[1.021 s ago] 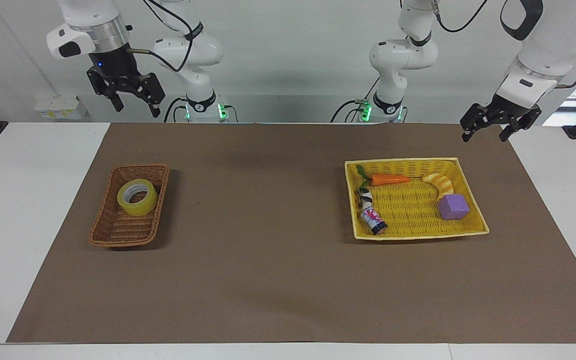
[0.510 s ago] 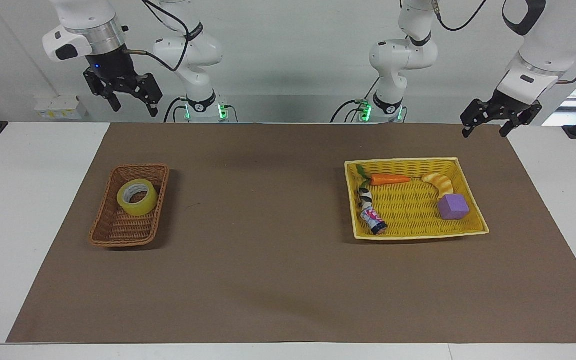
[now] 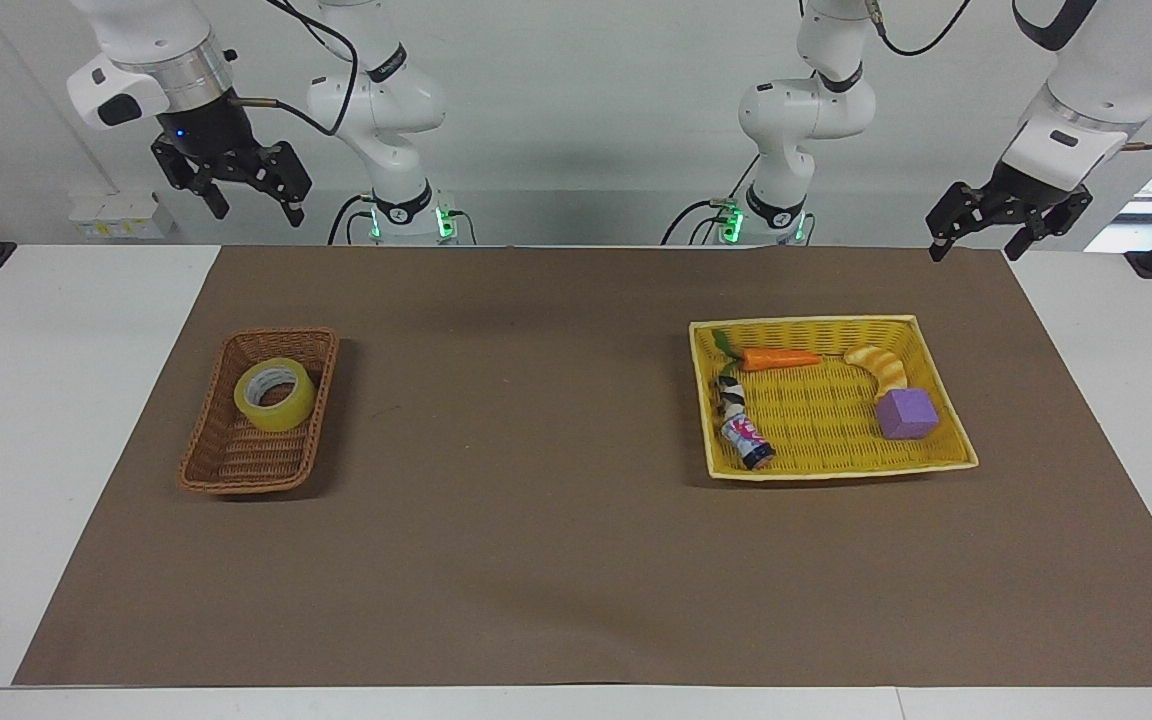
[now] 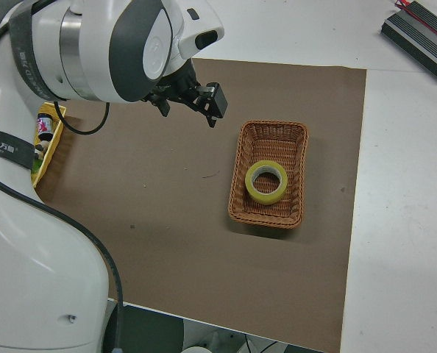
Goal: Move tape to another basket
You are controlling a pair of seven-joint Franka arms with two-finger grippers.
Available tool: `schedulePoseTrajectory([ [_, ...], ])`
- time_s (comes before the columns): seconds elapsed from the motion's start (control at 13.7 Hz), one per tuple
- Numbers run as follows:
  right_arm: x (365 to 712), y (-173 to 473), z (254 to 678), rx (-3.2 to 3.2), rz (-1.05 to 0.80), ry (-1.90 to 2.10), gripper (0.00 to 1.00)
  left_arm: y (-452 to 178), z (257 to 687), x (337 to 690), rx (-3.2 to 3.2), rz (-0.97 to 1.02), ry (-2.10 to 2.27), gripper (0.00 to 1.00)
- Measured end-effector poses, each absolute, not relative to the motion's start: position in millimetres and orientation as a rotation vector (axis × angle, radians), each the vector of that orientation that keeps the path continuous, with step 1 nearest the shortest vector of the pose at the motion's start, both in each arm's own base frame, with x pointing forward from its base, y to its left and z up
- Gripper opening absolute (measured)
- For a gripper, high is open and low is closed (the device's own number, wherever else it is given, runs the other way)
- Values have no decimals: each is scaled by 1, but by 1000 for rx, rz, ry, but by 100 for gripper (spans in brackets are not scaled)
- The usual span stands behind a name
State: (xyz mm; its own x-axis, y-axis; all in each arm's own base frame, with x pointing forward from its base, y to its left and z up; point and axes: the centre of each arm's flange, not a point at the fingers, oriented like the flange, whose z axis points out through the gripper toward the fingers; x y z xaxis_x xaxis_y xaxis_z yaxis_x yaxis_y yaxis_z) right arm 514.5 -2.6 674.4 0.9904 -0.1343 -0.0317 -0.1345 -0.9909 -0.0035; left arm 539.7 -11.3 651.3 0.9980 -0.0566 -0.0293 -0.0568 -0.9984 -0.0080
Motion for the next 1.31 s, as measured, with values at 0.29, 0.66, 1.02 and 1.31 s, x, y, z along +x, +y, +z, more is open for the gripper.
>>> schedulePoseTrajectory([
  [0.29,515,-2,675,-3132,47,138,100,-11,651,540,-3131,46,89,100],
  [0.66,512,-2,675,-3131,47,135,100,-11,651,540,-3131,46,89,100],
  [1.02,512,1,674,-3132,50,125,100,-11,651,540,-3131,46,89,100],
  [1.31,512,2,674,-3132,51,125,100,-11,651,540,-3131,46,88,100],
])
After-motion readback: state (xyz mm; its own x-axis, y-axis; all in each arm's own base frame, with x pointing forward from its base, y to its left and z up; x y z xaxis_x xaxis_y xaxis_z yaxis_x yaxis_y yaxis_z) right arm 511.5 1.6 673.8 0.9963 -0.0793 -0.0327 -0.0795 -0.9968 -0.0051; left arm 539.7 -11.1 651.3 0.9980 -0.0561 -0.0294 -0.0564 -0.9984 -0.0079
